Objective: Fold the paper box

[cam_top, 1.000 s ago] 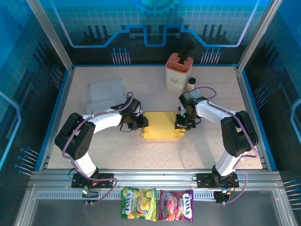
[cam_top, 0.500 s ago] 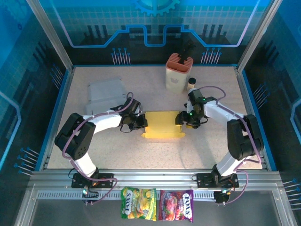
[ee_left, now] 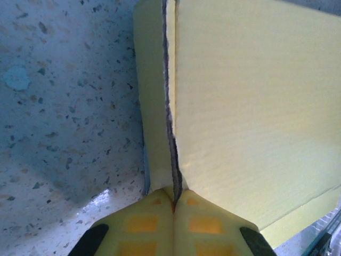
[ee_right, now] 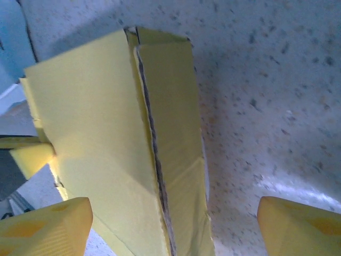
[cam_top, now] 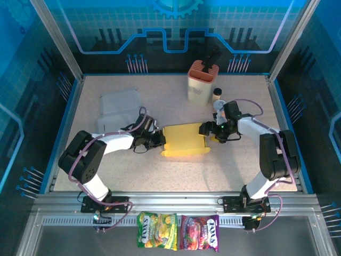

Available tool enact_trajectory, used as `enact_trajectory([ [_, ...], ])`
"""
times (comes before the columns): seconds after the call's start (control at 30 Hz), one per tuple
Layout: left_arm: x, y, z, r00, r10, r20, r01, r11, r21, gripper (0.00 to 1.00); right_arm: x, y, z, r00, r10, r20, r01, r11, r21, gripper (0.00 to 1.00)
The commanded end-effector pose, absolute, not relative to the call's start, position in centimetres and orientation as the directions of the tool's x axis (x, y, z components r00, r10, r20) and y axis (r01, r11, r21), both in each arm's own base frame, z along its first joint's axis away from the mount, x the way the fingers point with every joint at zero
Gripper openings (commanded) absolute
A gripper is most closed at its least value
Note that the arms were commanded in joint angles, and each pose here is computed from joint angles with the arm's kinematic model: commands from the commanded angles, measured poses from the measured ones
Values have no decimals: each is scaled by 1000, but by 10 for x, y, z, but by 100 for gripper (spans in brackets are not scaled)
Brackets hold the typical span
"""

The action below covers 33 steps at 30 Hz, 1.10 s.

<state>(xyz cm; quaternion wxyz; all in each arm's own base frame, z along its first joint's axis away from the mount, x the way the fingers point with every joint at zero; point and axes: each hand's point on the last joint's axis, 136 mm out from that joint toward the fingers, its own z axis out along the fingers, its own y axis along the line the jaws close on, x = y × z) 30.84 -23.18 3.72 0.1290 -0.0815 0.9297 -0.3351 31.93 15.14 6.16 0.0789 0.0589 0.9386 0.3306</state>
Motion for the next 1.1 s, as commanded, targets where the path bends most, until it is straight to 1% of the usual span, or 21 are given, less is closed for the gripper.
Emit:
enact_trajectory([
  [0.0,284,-212,9,-961,-261,-94,-159,794,-587,3,322,164,62,-986,133,-97,24,698,716,82],
  [0.13,282,-207,6,-956,-278,-88,-174,786,-594,3,321,176,61,-991,112,-75,17,655,756,81],
  [0.27,281,-204,4,-954,-287,-82,-184,781,-597,3,318,187,60,-994,95,-52,19,624,781,76],
  [0.47,283,-205,4,-954,-289,-84,-182,775,-605,5,320,205,71,-993,115,-39,32,553,832,64],
  [0.57,287,-206,11,-951,-290,-106,-167,771,-614,7,321,208,75,-990,144,-9,69,529,846,58],
  [0.67,295,-207,29,-946,-283,-160,-124,770,-626,14,324,209,81,-984,176,16,106,511,853,52],
  [0.73,301,-207,44,-940,-264,-214,-77,778,-624,18,316,207,75,-977,201,69,163,502,850,48],
  [0.87,308,-208,72,-926,-209,-316,27,796,-604,27,315,204,75,-956,262,136,249,470,847,40],
  [0.93,309,-210,93,-901,-151,-406,128,802,-583,30,316,202,80,-943,290,163,284,448,848,37],
  [0.97,309,-214,104,-882,-115,-456,191,800,-569,30,317,200,82,-936,305,178,304,440,845,36],
  [1.0,305,-222,120,-845,-47,-533,302,781,-547,30,316,199,85,-925,321,203,334,430,839,35],
  [1.03,297,-233,135,-794,33,-607,424,746,-513,31,315,197,88,-915,335,224,357,418,835,34],
  [1.07,284,-248,151,-708,138,-693,571,690,-445,32,315,195,91,-901,353,253,391,404,827,34],
])
